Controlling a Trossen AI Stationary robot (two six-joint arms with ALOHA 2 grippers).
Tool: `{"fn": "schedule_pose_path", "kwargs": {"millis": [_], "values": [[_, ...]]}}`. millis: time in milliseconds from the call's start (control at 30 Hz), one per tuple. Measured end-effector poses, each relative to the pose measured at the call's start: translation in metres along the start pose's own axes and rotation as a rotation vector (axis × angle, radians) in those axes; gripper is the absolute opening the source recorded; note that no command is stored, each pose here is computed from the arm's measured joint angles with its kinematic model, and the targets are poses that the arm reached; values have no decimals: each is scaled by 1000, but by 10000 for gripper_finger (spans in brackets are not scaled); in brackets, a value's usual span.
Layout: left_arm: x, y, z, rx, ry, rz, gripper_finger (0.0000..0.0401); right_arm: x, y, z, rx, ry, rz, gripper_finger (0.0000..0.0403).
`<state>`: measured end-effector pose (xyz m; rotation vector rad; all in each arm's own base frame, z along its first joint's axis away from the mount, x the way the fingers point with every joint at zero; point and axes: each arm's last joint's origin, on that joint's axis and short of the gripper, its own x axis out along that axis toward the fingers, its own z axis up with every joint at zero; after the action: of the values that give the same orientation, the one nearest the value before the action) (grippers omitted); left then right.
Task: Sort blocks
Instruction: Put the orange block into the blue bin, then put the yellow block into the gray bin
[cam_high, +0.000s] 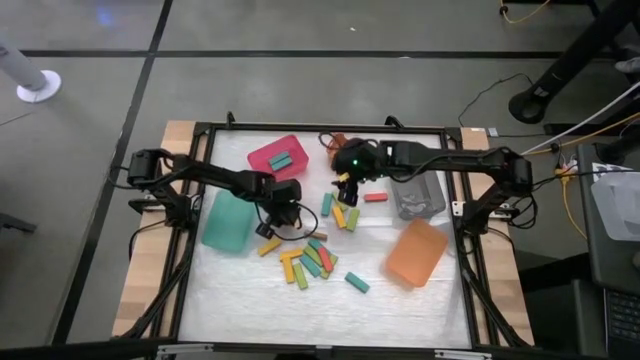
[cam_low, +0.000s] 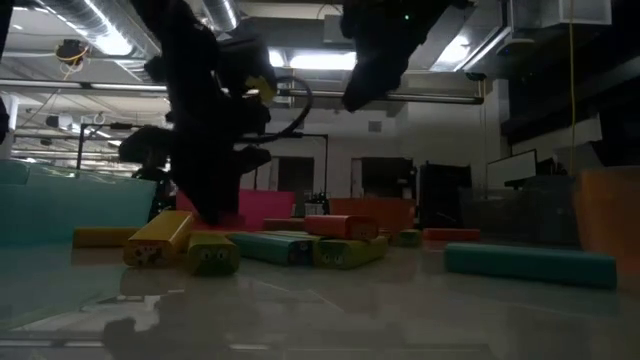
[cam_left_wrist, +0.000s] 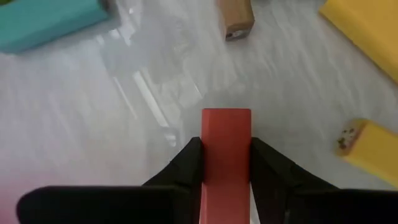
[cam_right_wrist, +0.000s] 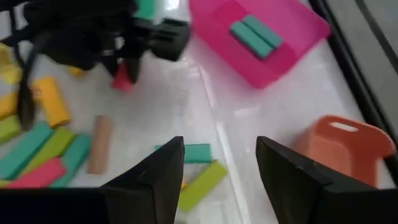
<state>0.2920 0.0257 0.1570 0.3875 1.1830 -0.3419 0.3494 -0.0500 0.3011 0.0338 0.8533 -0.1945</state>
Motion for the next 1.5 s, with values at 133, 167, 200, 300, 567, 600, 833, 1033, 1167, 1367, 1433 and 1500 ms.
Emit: {"fn": "schedule_pose_path", "kwargs": {"millis": [133,167,200,300,567,600,833,1033,1167,1367,1433,1500], "values": [[-18,6,10,-87,80,-1,81,-1,18,0,84,1,33,202],[-24,7,12,-117,105,-3,81,-1,22,-1,116,3,41,202],[-30,8,14,-147,128,-10,82,0,27,-1,141,7,49,202],[-48,8,17,-251,210,-41,88,6,41,-5,171,38,67,202],[-87,-13,8,-455,531,-135,93,38,69,-17,195,113,-12,202],[-90,-17,5,-475,565,-140,93,41,71,-18,208,121,-25,202],[-98,-42,-20,-544,628,-124,94,71,77,-31,362,200,-73,202],[-82,-54,-43,-581,677,-113,96,100,80,-45,461,272,-129,202],[-67,-57,-52,-584,667,-105,114,109,80,-52,519,295,-186,202],[-57,-61,-62,-591,687,-106,172,106,79,-59,569,327,-285,202],[-57,-62,-62,-591,689,-106,187,106,80,-60,583,334,-291,202],[-57,-62,-63,-591,692,-107,195,109,82,-63,587,345,-287,202]]}}
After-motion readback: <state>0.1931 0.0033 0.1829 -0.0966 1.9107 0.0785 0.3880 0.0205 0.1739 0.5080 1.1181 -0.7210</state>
